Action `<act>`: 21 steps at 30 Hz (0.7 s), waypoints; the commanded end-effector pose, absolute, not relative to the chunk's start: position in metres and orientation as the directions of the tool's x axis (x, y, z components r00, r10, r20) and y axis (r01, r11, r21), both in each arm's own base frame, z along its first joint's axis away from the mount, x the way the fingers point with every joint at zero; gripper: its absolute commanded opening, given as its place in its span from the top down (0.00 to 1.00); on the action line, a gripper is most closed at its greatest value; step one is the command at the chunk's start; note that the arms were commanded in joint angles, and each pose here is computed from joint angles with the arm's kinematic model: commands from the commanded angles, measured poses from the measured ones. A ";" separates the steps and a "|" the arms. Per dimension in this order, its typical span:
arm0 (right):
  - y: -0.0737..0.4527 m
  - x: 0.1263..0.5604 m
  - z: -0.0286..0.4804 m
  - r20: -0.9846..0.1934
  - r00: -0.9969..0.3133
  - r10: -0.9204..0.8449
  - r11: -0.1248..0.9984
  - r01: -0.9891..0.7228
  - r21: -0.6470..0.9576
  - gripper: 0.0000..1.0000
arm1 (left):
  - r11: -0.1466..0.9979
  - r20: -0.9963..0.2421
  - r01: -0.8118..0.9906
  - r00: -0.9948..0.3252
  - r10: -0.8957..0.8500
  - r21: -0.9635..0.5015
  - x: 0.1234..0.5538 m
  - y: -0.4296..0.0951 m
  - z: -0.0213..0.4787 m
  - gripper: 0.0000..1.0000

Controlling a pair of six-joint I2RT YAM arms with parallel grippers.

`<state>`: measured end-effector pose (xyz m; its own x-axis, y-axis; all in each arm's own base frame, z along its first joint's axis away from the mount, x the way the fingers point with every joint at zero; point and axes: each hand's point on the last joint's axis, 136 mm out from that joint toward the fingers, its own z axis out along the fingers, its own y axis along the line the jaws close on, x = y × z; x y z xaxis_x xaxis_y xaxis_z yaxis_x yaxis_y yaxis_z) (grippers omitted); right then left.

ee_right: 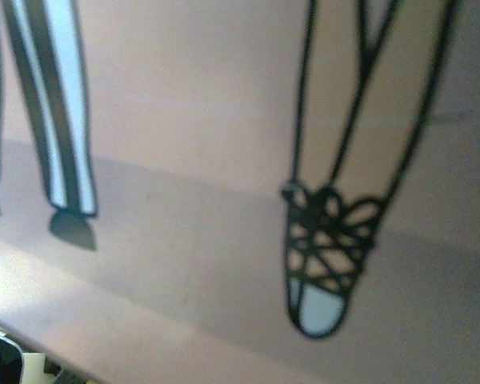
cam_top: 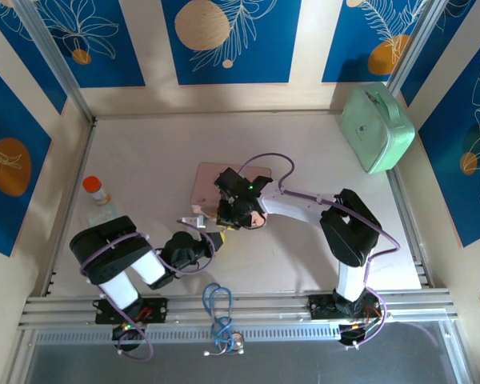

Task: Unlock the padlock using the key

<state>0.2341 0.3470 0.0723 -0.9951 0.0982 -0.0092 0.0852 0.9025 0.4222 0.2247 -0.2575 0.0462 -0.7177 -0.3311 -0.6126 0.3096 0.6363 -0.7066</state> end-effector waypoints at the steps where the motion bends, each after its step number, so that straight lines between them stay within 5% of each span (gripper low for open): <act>1: 0.340 0.175 0.057 0.215 -0.974 0.070 0.918 0.148 0.368 1.00 | 0.551 -0.661 0.394 -0.595 -0.456 -0.735 0.247 -0.268 0.103 1.00; 6: 0.337 0.181 0.061 0.210 -0.974 0.089 0.912 0.164 0.375 1.00 | 0.551 -0.656 0.390 -0.606 -0.451 -0.738 0.245 -0.267 0.099 0.98; 10: 0.335 0.195 0.072 0.199 -0.974 0.112 0.894 0.186 0.408 1.00 | 0.563 -0.616 0.328 -0.644 -0.454 -0.759 0.235 -0.255 0.081 0.75; 15: 0.332 0.201 0.081 0.187 -0.976 0.110 0.894 0.179 0.411 1.00 | 0.560 -0.601 0.314 -0.659 -0.453 -0.767 0.223 -0.246 0.078 0.57; 21: 0.333 0.200 0.078 0.203 -0.973 0.114 0.888 0.192 0.418 1.00 | 0.525 -0.622 0.370 -0.632 -0.462 -0.766 0.220 -0.247 0.104 0.54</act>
